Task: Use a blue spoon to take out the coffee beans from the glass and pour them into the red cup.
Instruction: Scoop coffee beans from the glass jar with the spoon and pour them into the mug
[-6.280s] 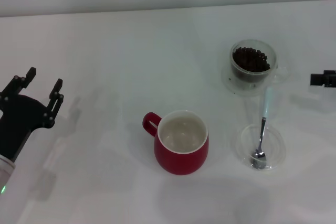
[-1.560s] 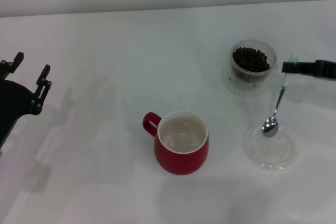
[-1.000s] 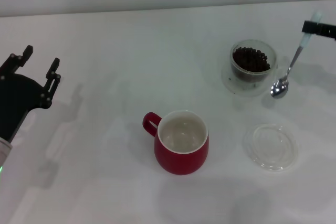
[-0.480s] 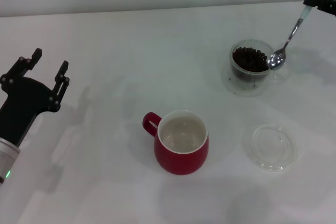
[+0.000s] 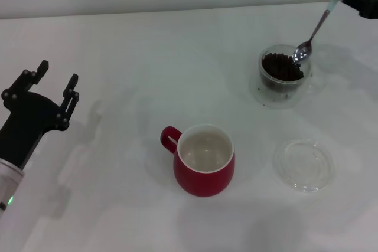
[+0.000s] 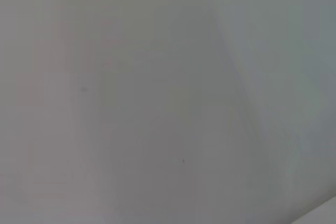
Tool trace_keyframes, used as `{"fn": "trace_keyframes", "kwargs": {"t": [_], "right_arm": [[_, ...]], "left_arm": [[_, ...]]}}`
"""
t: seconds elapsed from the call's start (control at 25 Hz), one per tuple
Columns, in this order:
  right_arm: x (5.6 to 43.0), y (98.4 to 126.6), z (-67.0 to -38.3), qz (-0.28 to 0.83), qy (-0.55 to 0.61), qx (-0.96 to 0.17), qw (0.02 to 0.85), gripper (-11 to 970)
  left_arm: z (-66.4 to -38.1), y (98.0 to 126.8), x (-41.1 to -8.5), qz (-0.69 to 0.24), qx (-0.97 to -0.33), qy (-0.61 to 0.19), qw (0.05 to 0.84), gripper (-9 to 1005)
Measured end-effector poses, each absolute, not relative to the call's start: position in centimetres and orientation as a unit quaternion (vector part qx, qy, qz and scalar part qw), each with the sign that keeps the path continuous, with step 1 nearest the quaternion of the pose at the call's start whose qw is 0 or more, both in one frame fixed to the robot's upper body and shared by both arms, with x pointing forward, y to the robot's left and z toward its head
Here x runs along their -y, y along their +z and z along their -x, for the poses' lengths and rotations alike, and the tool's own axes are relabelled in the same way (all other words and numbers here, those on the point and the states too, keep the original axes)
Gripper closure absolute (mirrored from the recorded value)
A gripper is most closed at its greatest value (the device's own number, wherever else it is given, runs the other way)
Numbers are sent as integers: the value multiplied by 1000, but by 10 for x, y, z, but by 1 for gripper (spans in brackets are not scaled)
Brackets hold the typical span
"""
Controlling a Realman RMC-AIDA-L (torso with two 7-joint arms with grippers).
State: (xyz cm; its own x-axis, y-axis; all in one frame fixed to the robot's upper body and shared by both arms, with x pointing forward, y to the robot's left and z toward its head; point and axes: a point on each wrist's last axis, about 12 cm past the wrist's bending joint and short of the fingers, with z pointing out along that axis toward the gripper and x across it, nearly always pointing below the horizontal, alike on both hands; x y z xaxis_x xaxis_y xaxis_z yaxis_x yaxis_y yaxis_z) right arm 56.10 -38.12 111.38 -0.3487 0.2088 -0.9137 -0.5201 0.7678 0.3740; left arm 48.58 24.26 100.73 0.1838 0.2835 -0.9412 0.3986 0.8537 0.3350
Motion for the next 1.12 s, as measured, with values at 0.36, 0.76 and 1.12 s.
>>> {"fn": "trace_keyframes", "kwargs": {"t": [0.36, 0.76, 1.12], "right_arm": [[371, 1101, -571, 90, 284, -768, 567, 813], [365, 1095, -576, 88, 268, -775, 565, 813], [363, 1084, -570, 64, 280, -780, 555, 812]], "left_arm": [[-482, 1006, -241, -261, -642, -44, 720, 478], [-483, 1004, -243, -265, -646, -40, 715, 478], [-489, 1005, -244, -273, -647, -37, 711, 478]]}}
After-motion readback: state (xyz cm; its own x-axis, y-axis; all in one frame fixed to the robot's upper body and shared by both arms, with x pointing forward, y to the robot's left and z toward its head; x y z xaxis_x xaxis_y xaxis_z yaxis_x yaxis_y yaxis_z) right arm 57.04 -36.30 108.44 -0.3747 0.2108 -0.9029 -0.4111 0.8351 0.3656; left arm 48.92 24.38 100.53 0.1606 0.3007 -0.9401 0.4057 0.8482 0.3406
